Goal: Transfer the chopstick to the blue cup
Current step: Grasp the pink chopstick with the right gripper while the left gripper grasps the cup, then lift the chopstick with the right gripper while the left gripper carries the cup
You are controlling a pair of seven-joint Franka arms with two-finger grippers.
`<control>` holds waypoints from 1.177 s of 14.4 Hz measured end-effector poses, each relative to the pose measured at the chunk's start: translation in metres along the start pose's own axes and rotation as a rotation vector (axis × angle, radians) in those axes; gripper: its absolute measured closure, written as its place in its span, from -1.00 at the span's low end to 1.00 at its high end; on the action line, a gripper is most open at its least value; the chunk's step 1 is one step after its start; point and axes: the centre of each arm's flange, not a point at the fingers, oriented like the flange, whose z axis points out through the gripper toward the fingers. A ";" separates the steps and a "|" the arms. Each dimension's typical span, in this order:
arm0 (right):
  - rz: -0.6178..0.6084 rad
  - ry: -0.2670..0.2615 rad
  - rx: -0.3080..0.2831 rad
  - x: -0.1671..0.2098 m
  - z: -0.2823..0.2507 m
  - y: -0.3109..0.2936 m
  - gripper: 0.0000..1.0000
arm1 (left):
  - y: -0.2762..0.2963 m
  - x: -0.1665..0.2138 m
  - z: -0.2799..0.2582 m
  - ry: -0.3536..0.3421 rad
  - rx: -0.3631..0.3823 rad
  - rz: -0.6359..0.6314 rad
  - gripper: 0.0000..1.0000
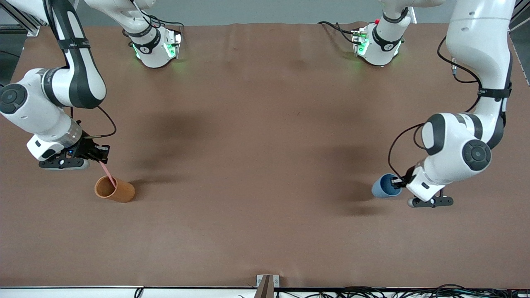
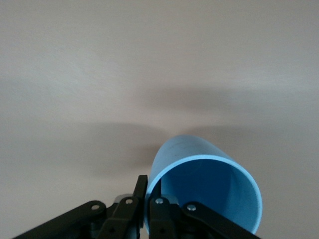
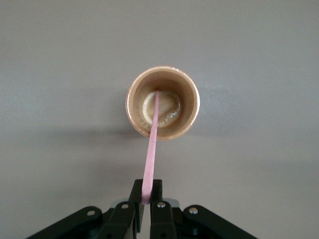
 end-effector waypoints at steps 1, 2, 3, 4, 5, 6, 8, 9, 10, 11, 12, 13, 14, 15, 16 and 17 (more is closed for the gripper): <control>0.001 0.008 -0.001 0.004 -0.005 0.001 0.81 | 0.030 -0.010 -0.011 -0.006 -0.005 -0.033 0.90; 0.001 0.004 0.000 0.008 -0.014 0.001 0.81 | 0.061 -0.022 -0.020 -0.014 -0.019 -0.063 0.90; 0.001 -0.013 0.001 0.014 -0.027 0.002 0.81 | 0.092 -0.034 -0.028 -0.018 -0.029 -0.094 0.90; 0.001 -0.032 0.003 0.022 -0.047 0.002 0.81 | 0.124 -0.048 -0.034 -0.019 -0.028 -0.129 0.90; 0.001 -0.047 0.005 0.029 -0.071 0.003 0.81 | 0.157 -0.062 -0.040 -0.014 -0.026 -0.159 0.90; 0.001 -0.061 0.006 0.035 -0.097 0.004 0.81 | 0.189 -0.079 -0.044 -0.011 -0.025 -0.185 0.90; -0.001 -0.101 0.011 0.041 -0.152 0.003 0.81 | 0.239 -0.109 -0.039 -0.012 -0.018 -0.221 0.90; -0.004 -0.125 0.013 0.041 -0.180 0.002 0.81 | 0.258 -0.120 -0.031 -0.014 -0.010 -0.237 0.90; -0.006 -0.146 0.016 0.039 -0.207 -0.001 0.81 | 0.275 -0.128 -0.020 -0.017 -0.002 -0.253 0.90; -0.007 -0.164 0.019 0.036 -0.229 -0.004 0.81 | 0.290 -0.134 -0.006 -0.025 0.002 -0.263 0.90; -0.003 -0.181 0.023 0.033 -0.244 -0.008 0.81 | 0.301 -0.139 0.008 -0.040 0.005 -0.272 0.90; 0.001 -0.196 0.027 0.030 -0.253 -0.015 0.81 | 0.310 -0.144 0.023 -0.056 0.009 -0.281 0.90; 0.010 -0.206 0.027 0.029 -0.256 -0.028 0.81 | 0.317 -0.147 0.038 -0.070 0.014 -0.293 0.90; 0.022 -0.211 0.024 0.029 -0.256 -0.048 0.81 | 0.321 -0.149 0.051 -0.077 0.019 -0.304 0.90; 0.036 -0.216 0.018 0.029 -0.255 -0.071 0.81 | 0.324 -0.150 0.061 -0.081 0.021 -0.310 0.90; 0.056 -0.220 0.012 0.028 -0.253 -0.098 0.81 | 0.326 -0.150 0.067 -0.087 0.020 -0.312 0.90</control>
